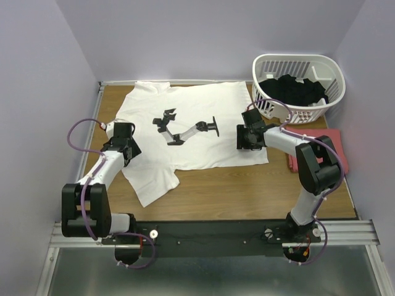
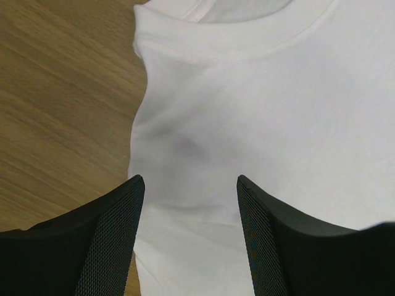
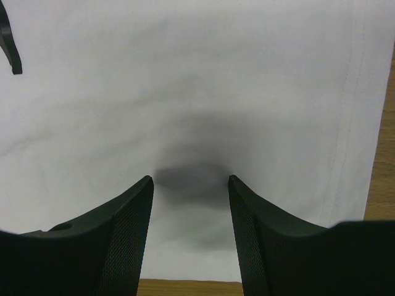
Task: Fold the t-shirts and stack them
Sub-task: Flatten the tshirt out
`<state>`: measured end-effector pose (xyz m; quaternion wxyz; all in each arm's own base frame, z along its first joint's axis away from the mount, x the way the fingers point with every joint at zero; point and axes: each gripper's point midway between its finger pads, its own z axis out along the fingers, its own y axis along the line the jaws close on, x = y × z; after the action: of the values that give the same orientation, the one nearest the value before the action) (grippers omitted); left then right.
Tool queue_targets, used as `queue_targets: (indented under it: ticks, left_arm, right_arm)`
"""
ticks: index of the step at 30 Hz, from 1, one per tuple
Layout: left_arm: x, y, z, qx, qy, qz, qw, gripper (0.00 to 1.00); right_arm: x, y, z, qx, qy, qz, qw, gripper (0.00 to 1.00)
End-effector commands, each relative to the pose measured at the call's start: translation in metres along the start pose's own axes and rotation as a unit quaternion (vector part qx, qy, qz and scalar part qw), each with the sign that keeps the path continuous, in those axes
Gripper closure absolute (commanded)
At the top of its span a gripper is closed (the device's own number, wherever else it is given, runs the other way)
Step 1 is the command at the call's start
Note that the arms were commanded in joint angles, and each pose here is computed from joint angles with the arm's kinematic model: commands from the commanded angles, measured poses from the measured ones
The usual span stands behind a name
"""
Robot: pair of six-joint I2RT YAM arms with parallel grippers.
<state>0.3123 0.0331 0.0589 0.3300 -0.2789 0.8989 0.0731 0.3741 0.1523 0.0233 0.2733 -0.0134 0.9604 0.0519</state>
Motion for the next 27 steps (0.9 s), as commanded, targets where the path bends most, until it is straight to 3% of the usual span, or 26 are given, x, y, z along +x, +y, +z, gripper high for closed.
queue_targets:
  ticks: [1, 6, 10, 17, 24, 27]
  left_arm:
    - [0.009, 0.014, -0.006, -0.024, 0.004, -0.032, 0.999, 0.31]
    - [0.039, 0.019, -0.006, -0.022, 0.042, -0.045, 0.998, 0.37]
    - [0.052, 0.017, -0.009, -0.02, 0.062, -0.083, 0.994, 0.55]
    - [0.067, 0.015, -0.014, -0.027, 0.094, -0.11, 0.989, 0.57]
    - [0.103, 0.005, -0.023, -0.014, 0.169, -0.126, 0.977, 0.6]
    - [0.105, 0.002, -0.028, -0.008, 0.169, -0.137, 0.976, 0.61]
  right_arm:
    - [0.004, 0.005, -0.007, -0.018, 0.002, 0.011, 1.0, 0.41]
    - [0.006, 0.003, -0.008, -0.018, 0.002, 0.013, 1.0, 0.41]
    - [0.003, 0.006, -0.01, -0.027, -0.004, 0.013, 1.0, 0.41]
    - [-0.005, 0.009, -0.017, -0.034, -0.019, 0.012, 0.999, 0.41]
    - [-0.005, 0.007, -0.016, -0.029, -0.023, 0.012, 0.999, 0.41]
    - [-0.003, 0.007, -0.015, -0.03, -0.021, 0.011, 0.999, 0.41]
